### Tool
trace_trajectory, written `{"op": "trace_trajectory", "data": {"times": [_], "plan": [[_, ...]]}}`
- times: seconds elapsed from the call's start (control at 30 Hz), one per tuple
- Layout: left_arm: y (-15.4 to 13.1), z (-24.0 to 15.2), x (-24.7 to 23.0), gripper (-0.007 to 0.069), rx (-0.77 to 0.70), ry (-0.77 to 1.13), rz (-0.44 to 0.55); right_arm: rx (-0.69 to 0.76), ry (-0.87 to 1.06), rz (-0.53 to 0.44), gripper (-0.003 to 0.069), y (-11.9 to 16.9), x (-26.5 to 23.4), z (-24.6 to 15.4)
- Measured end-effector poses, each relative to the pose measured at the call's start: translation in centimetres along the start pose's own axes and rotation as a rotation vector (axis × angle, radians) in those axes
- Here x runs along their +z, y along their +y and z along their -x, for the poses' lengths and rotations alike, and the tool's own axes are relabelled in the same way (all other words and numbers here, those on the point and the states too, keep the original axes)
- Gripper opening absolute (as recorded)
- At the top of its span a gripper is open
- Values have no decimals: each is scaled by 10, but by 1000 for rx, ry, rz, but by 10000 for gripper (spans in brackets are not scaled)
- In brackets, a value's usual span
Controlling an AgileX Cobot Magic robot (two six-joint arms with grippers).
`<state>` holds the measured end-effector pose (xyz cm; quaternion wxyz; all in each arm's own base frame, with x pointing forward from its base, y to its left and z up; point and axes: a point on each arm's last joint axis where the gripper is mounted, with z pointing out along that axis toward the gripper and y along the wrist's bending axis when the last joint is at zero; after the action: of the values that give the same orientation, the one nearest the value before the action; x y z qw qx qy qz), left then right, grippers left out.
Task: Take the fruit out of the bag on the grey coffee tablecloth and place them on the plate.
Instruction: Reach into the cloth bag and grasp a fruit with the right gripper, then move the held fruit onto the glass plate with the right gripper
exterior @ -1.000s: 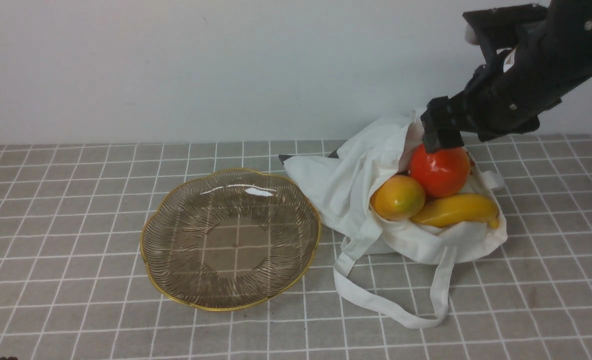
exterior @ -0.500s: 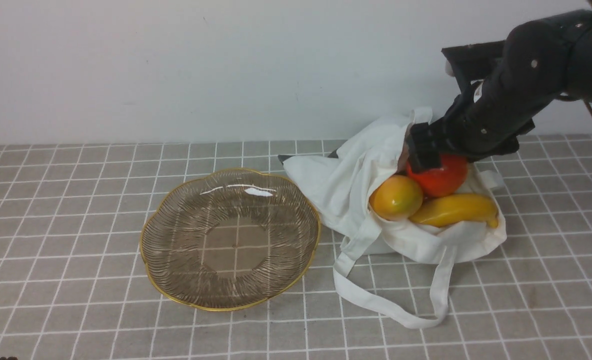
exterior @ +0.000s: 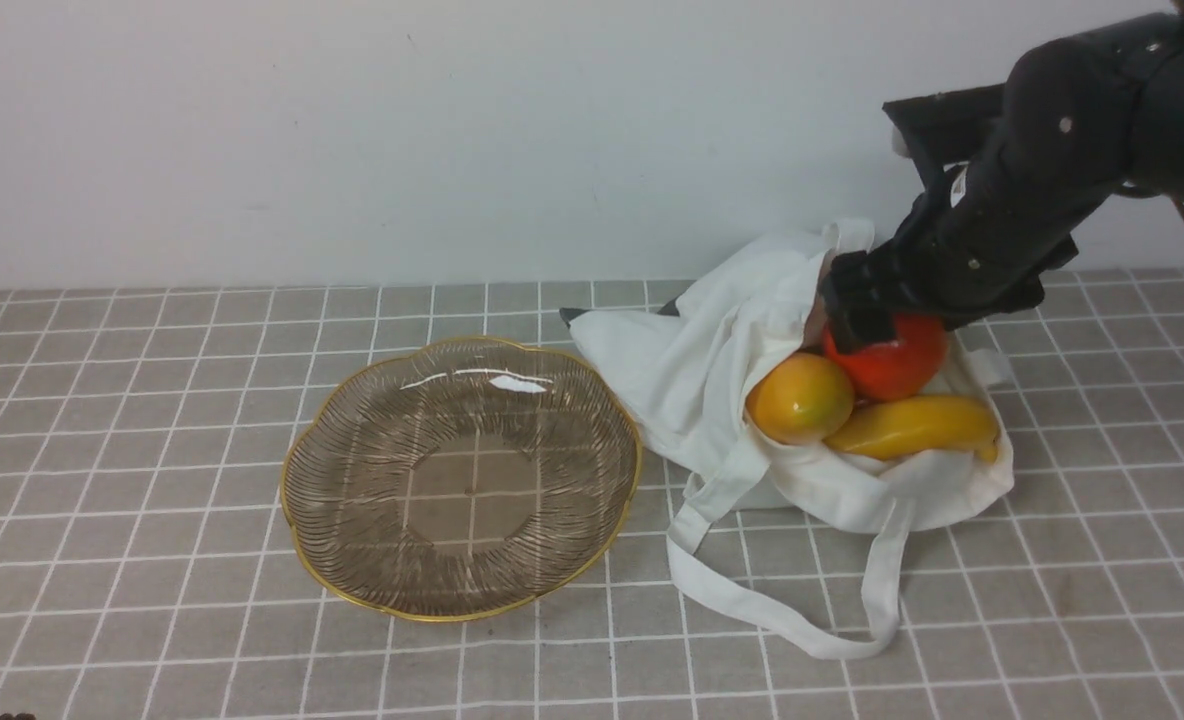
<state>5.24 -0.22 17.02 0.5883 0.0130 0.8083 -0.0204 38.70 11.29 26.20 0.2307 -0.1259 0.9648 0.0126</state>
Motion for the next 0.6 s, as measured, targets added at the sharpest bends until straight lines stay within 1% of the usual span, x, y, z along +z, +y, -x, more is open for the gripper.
{"op": "trace_trajectory", "data": {"times": [0.07,0.2,0.33,0.4,0.47,0.5,0.53,0.6], "plan": [[0,0,0,-8,0,0,0,0,5,-2,598,0,-6,-1],[0,0,0,-8,0,0,0,12,-42,7,598,-2,-45,-3],[0,0,0,-8,0,0,0,45,-120,58,598,0,-87,-5],[0,0,0,-8,0,0,0,47,-153,120,598,6,-102,-7],[0,0,0,-8,0,0,0,-7,-177,208,598,20,-115,-9],[0,0,0,-8,0,0,0,-38,-184,269,598,32,-118,-10],[0,0,0,-8,0,0,0,-61,-186,300,598,39,-119,-10],[0,0,0,-8,0,0,0,-147,-192,398,598,66,-118,-12]]}}
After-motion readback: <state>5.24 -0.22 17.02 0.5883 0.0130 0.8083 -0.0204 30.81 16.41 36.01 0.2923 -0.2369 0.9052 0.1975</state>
